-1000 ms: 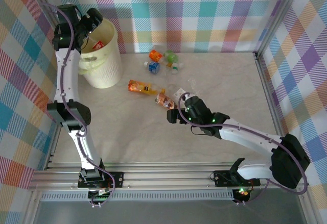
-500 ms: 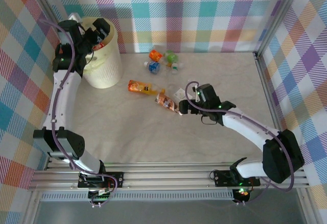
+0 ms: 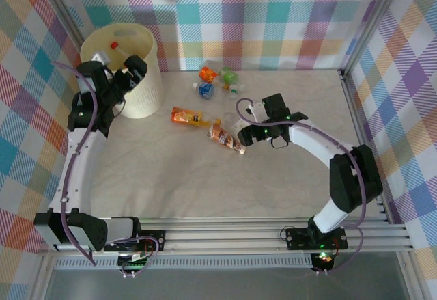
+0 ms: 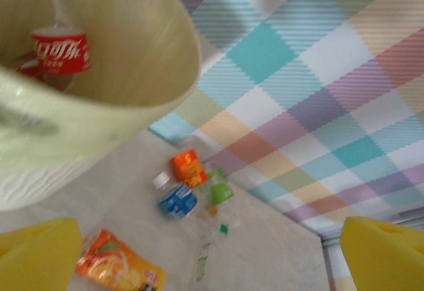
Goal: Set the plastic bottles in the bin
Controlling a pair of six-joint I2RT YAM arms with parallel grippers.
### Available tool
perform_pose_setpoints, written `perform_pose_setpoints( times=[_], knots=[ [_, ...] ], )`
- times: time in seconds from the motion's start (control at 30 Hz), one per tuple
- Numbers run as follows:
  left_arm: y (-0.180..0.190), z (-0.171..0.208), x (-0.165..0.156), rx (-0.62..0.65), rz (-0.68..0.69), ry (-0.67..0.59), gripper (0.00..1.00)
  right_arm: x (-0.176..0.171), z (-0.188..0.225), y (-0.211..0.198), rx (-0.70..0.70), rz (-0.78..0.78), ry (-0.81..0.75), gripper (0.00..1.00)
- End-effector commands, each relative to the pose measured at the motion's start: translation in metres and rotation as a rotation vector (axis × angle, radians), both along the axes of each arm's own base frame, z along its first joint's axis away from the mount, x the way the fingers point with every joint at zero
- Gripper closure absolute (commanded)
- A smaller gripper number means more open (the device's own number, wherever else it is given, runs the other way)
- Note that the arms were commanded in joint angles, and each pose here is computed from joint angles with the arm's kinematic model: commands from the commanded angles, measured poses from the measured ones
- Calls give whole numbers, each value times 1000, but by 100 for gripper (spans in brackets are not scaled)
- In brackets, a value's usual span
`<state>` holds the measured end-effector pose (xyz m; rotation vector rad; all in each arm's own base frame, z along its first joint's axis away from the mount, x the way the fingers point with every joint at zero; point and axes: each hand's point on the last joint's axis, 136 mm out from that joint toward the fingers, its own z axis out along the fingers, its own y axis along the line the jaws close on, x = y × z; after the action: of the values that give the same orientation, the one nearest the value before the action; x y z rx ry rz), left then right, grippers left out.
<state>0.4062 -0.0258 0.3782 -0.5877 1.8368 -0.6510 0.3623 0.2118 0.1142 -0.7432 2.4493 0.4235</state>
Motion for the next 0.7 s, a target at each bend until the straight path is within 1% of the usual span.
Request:
perform_pose_setpoints(
  times=[0.0, 0.07, 0.3, 0.5, 0.67],
  knots=[
    [-3, -18, -16, 5, -12, 54, 0, 13, -3, 3, -35, 36, -10, 0],
    [-4, -28, -24, 18, -20, 84, 0, 21, -9, 3, -61, 35, -10, 0],
    [-1, -54, -50, 58, -21, 159, 0, 28, -38, 5, -123, 74, 51, 0],
    [2, -69, -58, 80, -8, 193, 0, 33, -54, -7, -205, 45, 62, 0],
    [2, -78, -58, 75, -10, 214, 0, 32, -67, -7, -223, 59, 100, 0]
  ],
)
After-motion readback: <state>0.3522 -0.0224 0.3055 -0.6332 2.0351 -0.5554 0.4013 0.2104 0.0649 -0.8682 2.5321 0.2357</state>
